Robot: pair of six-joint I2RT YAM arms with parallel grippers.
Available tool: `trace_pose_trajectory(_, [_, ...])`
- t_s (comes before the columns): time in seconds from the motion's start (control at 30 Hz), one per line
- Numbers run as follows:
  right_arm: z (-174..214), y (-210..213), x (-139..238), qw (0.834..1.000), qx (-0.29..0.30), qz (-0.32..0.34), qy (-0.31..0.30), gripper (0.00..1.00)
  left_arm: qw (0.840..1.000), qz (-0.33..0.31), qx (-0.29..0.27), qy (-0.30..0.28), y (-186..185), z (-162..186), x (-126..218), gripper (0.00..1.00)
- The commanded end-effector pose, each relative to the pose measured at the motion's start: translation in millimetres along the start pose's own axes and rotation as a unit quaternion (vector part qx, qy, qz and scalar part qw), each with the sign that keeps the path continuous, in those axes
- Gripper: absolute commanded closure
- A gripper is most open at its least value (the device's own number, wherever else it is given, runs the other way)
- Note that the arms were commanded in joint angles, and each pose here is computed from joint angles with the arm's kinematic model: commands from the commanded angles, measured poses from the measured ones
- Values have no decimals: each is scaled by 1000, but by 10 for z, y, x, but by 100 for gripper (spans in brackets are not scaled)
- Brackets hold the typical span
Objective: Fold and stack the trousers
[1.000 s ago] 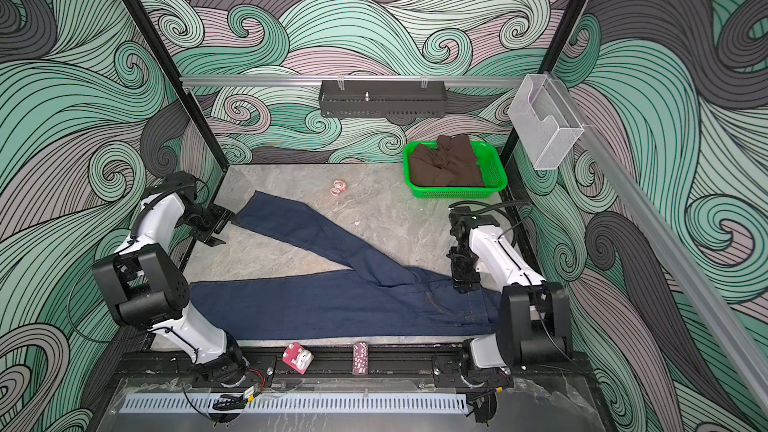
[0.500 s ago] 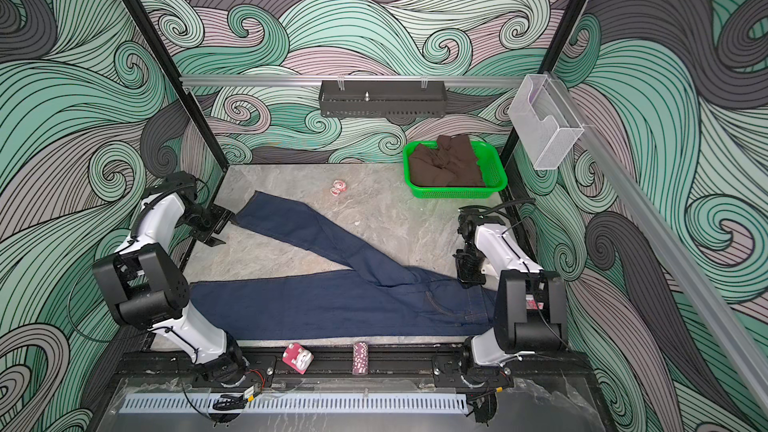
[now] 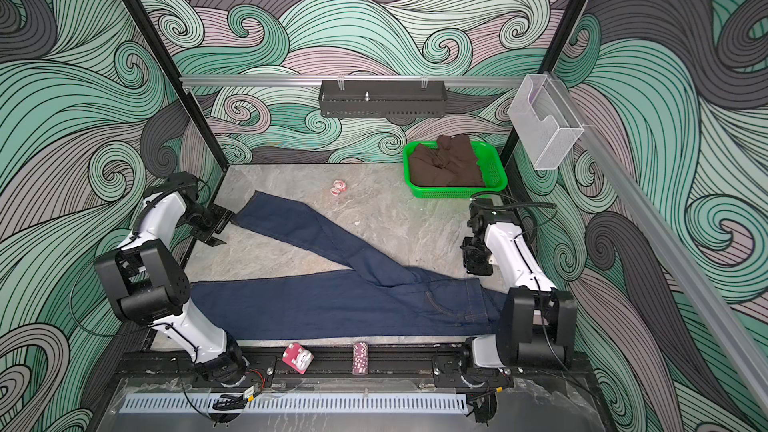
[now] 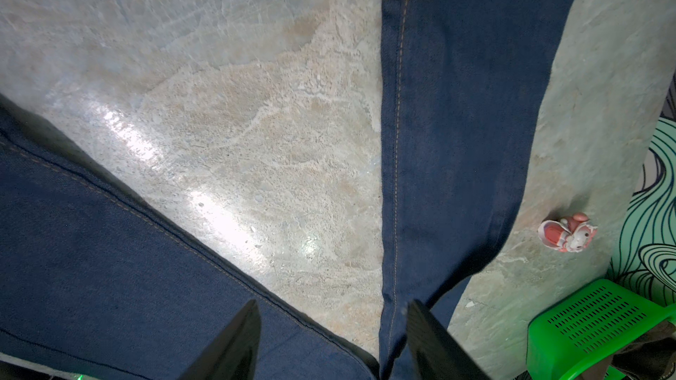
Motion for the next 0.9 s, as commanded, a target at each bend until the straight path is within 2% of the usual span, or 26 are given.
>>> trace_pose_trajectory(0.0, [-11, -65, -54, 999, 5, 37, 1, 55, 1000, -5, 0, -7, -27, -29, 61, 34])
trace_pose_trajectory(0.13, [-21, -140, -206, 997, -3, 71, 5, 41, 1000, -4, -1, -7, -26, -24, 63, 34])
trace_pose_trajectory(0.4, [-113, -225, -426, 993, -11, 120, 11, 44, 1000, -2, -2, -9, -31, -25, 77, 34])
trace_pose_trajectory(0.5, [-117, -229, -458, 993, -14, 118, 15, 54, 1000, -2, -3, -10, -31, -25, 78, 34])
trace_pose_trajectory(0.77, [-152, -183, -343, 996, -19, 91, 19, 97, 1000, -3, -2, -9, -38, -34, 72, 34])
trace_pose_trajectory(0.87, [-180, -153, -211, 998, -27, 61, 17, 100, 1000, -4, -3, -9, -49, -45, 80, 34])
Point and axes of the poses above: each gripper's point midway between its finger pads, its own x axis back along the fingers, its own y axis along the line the jaws close on, z = x × y, the point moved 10 cm from there along x, back along the fingers, and after that the axes turned 4 degrees about x, right-handed, at the moved point
